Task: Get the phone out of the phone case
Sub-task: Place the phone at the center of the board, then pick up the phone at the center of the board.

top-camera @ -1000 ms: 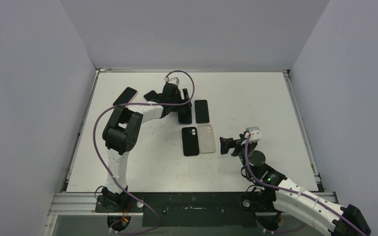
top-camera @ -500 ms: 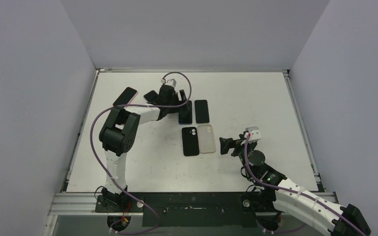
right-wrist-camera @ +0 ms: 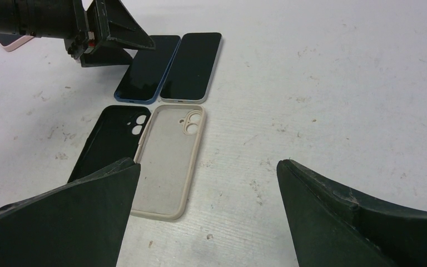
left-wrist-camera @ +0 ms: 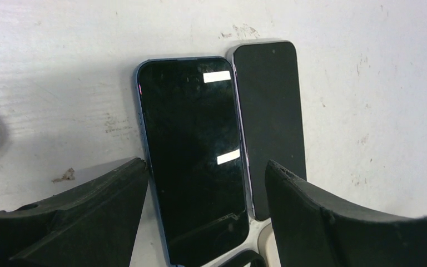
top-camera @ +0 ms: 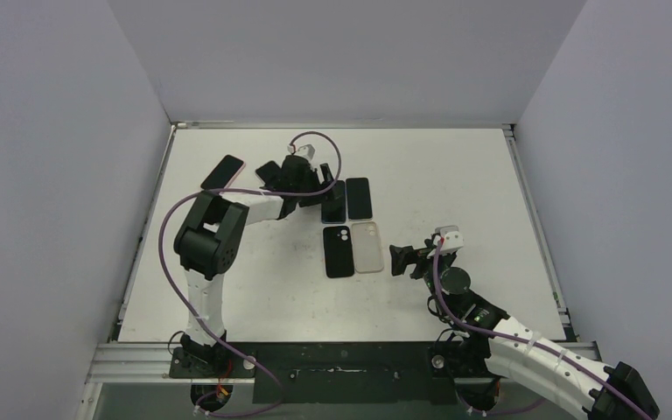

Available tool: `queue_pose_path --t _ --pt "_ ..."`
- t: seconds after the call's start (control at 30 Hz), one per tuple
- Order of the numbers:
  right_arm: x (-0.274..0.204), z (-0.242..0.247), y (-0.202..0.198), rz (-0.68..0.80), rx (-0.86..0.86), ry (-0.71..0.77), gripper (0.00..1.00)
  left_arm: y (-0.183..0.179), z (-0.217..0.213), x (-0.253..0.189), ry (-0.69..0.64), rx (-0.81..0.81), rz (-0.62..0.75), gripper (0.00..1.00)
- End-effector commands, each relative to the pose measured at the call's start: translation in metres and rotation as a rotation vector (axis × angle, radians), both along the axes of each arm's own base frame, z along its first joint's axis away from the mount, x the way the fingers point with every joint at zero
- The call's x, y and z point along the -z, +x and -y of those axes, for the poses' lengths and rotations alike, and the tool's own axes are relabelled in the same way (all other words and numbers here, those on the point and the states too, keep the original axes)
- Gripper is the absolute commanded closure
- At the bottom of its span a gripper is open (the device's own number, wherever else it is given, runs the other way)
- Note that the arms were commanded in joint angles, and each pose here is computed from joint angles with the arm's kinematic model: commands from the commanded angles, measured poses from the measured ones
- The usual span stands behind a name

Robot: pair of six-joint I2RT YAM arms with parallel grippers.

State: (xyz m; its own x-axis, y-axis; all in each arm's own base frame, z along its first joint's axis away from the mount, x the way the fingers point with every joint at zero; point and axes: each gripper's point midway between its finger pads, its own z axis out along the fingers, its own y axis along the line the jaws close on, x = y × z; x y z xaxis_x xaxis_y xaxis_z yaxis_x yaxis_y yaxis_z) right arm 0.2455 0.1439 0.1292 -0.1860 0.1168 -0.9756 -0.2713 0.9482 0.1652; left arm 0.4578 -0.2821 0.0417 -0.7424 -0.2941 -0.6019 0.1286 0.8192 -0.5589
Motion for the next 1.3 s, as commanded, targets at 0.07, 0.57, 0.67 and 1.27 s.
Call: queue_pose_path --t 0.07,0.57,0.67,1.27 --pt "-0.013 -0.002 0.005 0.023 0.003 0.019 0.0 -0.018 0.006 -0.012 -0.043 0.023 -0.016 0.26" --pt "-0.014 -0.001 0.004 0.027 0.003 0.024 0.0 -0.014 -0.012 -0.039 -0.053 -0.034 0.039 0.19" --pt "-0.015 0.0 0.004 0.027 0.005 0.022 0.0 -0.007 -0.039 -0.054 0.051 -0.111 0.089 0.06" --pt "-0.014 -0.001 0.005 0.025 -0.003 0.026 0.0 0.042 -0.135 -0.051 0.564 -0.484 0.139 0.03"
